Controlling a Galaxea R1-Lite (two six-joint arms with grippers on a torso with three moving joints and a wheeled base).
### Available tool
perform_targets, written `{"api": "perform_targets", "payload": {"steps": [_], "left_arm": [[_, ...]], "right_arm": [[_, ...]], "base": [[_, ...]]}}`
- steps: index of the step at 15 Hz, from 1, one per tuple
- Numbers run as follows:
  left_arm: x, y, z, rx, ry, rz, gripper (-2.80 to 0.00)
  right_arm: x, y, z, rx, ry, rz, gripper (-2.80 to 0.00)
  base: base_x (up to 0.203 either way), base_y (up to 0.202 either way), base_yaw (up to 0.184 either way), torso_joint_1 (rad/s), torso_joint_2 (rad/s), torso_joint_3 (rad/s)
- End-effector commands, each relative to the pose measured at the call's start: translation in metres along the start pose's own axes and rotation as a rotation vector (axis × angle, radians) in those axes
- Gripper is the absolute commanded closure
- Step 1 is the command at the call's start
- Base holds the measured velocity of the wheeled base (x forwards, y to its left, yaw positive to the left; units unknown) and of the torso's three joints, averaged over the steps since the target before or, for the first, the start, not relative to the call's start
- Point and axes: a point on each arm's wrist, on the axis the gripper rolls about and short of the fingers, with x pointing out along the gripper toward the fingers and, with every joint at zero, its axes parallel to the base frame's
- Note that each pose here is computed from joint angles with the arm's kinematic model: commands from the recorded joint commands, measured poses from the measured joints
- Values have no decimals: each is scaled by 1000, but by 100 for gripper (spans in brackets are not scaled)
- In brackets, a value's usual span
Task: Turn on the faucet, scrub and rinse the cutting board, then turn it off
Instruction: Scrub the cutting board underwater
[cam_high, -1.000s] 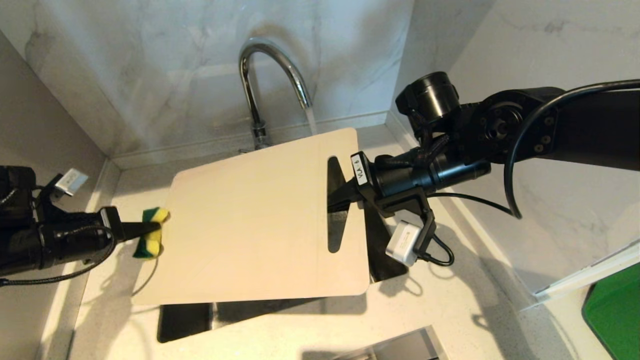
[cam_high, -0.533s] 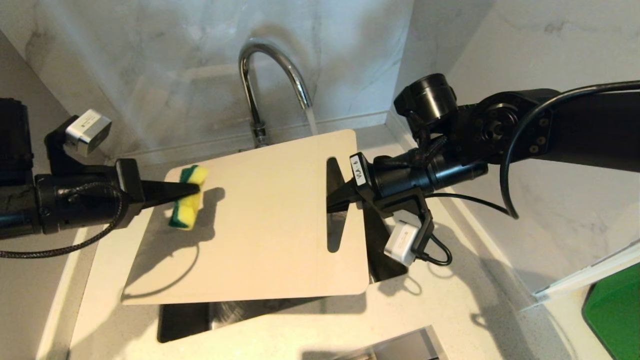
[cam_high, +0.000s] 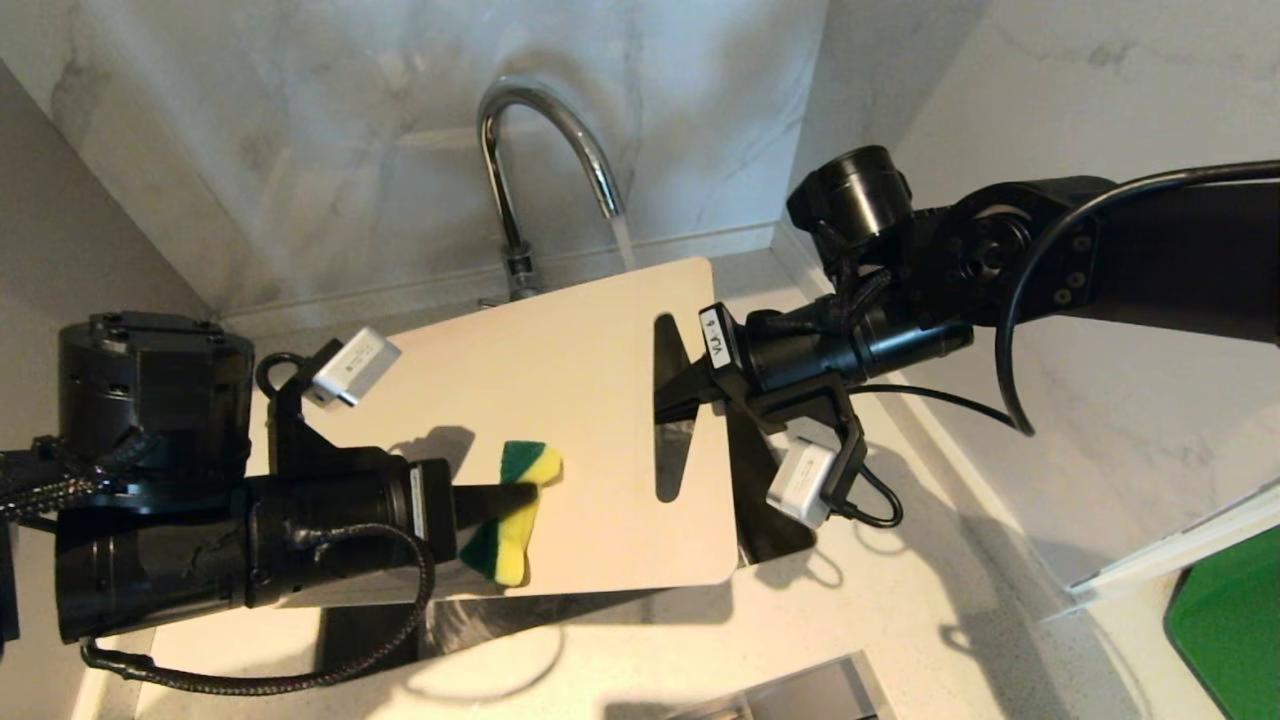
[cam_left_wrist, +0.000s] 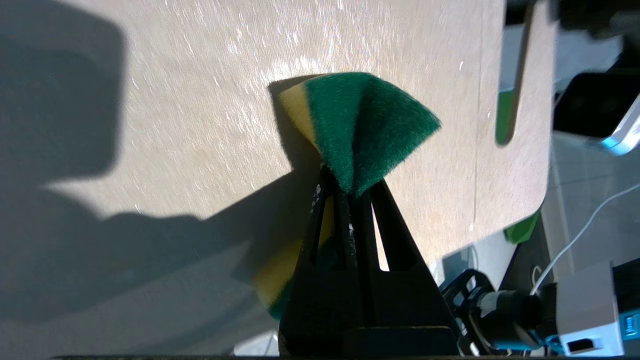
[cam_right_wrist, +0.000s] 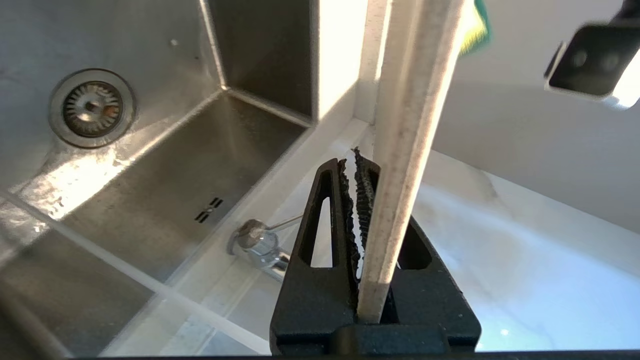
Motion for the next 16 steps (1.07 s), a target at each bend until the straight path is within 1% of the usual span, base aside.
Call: {"api": "perform_targets", "payload": {"steps": [1,4,7,9,12,14,16], "left_arm": [[12,10,-19,-5,68,52,0],[9,15,-24,-10,60,66,0],[6,30,-25,-33,56,113,0],[3,41,-22,-50,36,144,0],[-2,64,-15,-77,-18,192,0],[-9,82,-12,-86,-23,222,0],[-18,101,-14,-98,-13,252,0]], "right_arm": [[0,-1,-3,-12,13,-16,0],[1,-1,-4,-9,22,-20,0],[1,-1,-3,-7,21,-20,0],[1,-1,-4,-9,22,-20,0],[1,-1,-4,-8,22,-20,0],[1,-2,-4,-10,24,-21,0],[1,-2,-4,-9,23,-20,0]], "base": [[0,0,0,0,0,0],[0,0,0,0,0,0],[0,0,0,0,0,0],[0,0,0,0,0,0],[0,0,0,0,0,0],[0,0,0,0,0,0],[0,0,0,0,0,0]]}}
